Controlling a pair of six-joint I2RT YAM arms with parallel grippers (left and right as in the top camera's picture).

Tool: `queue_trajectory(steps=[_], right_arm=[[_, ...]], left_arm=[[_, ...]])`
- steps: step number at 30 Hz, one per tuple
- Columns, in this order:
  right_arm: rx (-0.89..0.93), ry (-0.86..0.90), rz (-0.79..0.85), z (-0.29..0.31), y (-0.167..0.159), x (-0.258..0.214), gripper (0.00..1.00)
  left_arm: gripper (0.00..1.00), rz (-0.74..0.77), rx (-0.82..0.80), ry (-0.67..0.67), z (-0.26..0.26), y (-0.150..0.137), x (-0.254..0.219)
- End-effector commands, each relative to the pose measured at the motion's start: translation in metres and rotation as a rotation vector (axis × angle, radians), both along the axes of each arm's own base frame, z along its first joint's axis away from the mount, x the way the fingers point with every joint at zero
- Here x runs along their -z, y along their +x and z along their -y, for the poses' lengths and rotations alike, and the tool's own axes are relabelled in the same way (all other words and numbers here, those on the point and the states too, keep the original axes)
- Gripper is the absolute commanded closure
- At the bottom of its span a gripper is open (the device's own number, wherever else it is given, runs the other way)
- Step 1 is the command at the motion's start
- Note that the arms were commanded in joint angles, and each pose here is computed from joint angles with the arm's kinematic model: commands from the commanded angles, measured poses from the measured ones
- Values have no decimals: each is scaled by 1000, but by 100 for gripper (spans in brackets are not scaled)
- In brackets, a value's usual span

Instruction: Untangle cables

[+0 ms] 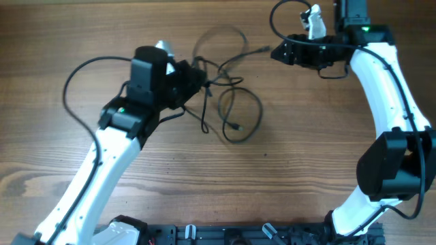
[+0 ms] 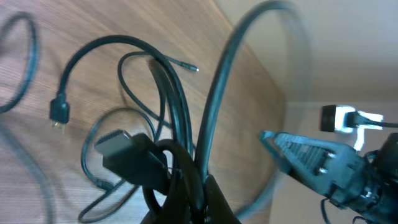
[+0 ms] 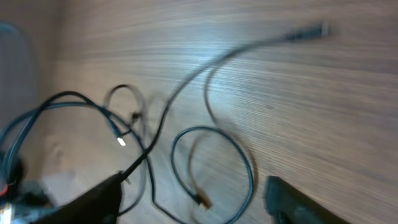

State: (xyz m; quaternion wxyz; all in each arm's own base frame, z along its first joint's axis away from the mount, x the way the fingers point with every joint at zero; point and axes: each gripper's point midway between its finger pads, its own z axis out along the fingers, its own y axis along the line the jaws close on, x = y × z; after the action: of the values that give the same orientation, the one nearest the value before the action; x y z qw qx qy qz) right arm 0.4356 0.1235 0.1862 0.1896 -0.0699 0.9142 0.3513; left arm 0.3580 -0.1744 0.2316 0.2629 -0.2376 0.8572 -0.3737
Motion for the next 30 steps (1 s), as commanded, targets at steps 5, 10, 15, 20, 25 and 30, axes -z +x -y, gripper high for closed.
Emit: queue_trajectory(steps=[5, 10, 15, 20, 25, 30], right_arm=[[-248, 141, 92, -73, -29, -38, 18], [-219, 103, 34, -90, -35, -31, 19], [-233, 108, 27, -95, -39, -31, 20], [-255, 128, 32, -98, -42, -34, 21], [-304, 152, 47, -108, -48, -38, 23], [-376, 130, 72, -128, -61, -35, 25]], left_arm=[[96, -220, -19, 58, -10, -26, 46], [96, -274, -159, -80, -11, -15, 38], [96, -389, -394, -301, -20, -2, 31], [91, -530, -580, -487, -21, -1, 30], [80, -568, -638, -554, -20, 1, 28], [78, -517, -619, -594, -18, 11, 16]])
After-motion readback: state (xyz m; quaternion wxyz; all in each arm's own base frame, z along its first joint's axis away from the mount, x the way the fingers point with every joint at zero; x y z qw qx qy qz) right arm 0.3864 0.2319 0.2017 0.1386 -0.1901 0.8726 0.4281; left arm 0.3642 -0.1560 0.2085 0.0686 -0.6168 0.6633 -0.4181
